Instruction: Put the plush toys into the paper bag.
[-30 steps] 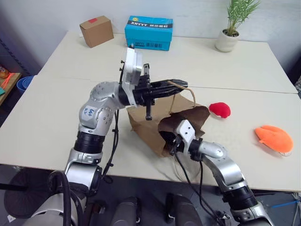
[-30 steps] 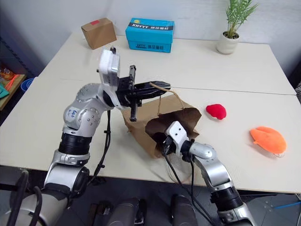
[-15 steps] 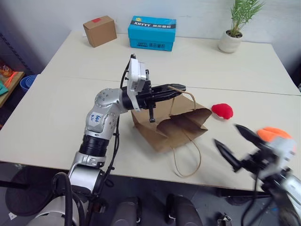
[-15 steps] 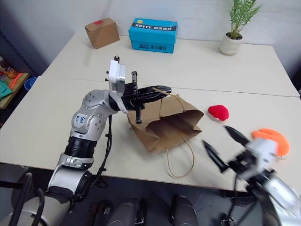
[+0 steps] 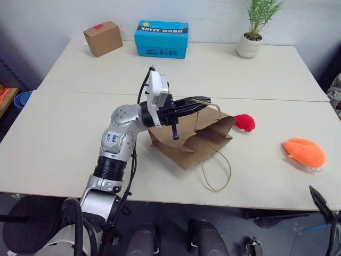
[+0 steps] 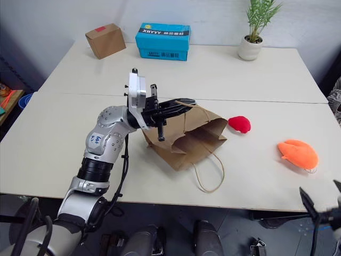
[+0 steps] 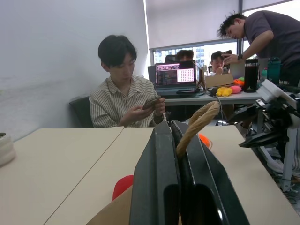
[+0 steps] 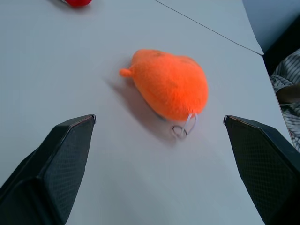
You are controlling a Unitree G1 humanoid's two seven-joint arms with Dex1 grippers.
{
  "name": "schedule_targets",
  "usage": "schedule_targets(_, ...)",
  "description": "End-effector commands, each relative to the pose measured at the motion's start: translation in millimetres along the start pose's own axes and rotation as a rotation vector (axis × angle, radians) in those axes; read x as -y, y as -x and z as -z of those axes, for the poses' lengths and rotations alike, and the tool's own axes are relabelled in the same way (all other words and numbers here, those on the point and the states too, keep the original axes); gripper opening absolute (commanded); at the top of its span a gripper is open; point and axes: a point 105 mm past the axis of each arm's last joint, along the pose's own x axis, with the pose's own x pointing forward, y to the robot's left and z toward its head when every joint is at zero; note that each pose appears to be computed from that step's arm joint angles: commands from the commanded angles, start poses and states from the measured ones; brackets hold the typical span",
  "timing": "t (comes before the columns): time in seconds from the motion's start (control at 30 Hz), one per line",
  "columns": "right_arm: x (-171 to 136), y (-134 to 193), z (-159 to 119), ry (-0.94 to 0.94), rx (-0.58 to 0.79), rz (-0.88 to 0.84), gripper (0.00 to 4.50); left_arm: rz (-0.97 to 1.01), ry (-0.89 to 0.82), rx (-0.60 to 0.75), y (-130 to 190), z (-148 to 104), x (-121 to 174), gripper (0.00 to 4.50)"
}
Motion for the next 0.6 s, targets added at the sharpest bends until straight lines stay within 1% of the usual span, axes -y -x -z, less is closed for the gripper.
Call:
schedule_targets(0.03, 14, -30, 6, -0.006, -0.116, -0.086, 4.48, 0.022, -0.043, 0.01, -6, -9, 7, 0.0)
schedule_targets(0.07, 19, -40, 7, 0.011, -0.138, -0.094, 4.31, 0.021, -0.044, 0.007, -6, -9, 7, 0.0)
schedule_targets(0.13, 21, -55, 14, -0.016, -0.213, -0.136, 3.87, 0.018, -0.044, 0.002, -5, -9, 7, 0.0)
schedule_targets(0.2, 23, -66, 20, -0.047, -0.289, -0.171, 3.18, 0.014, -0.044, -0.002, -4, -10, 7, 0.0)
schedule_targets(0.3, 27, -79, 14, 0.006, -0.31, -0.203, 2.13, 0.012, -0.046, -0.011, -1, -10, 6, 0.0)
schedule_targets(0.4, 29, -84, -1, -0.006, -0.285, -0.232, 1.13, 0.011, -0.047, -0.016, 1, -10, 4, 0.0)
schedule_targets(0.47, 21, -81, -19, 0.004, -0.234, -0.318, 0.52, 0.012, -0.05, -0.017, 1, -10, 3, 0.0)
schedule_targets(0.5, 9, -79, -37, 0.011, -0.149, -0.4, 0.3, 0.014, -0.049, -0.013, 1, -11, 2, 0.0)
schedule_targets(0.53, -3, -75, -53, 0.008, -0.077, -0.477, 0.15, 0.016, -0.049, -0.01, 0, -12, 2, 0.0)
schedule_targets(0.6, -36, -60, -86, -0.053, 0.065, -0.663, 0.12, 0.016, -0.036, 0.007, -1, -14, 1, 0.0)
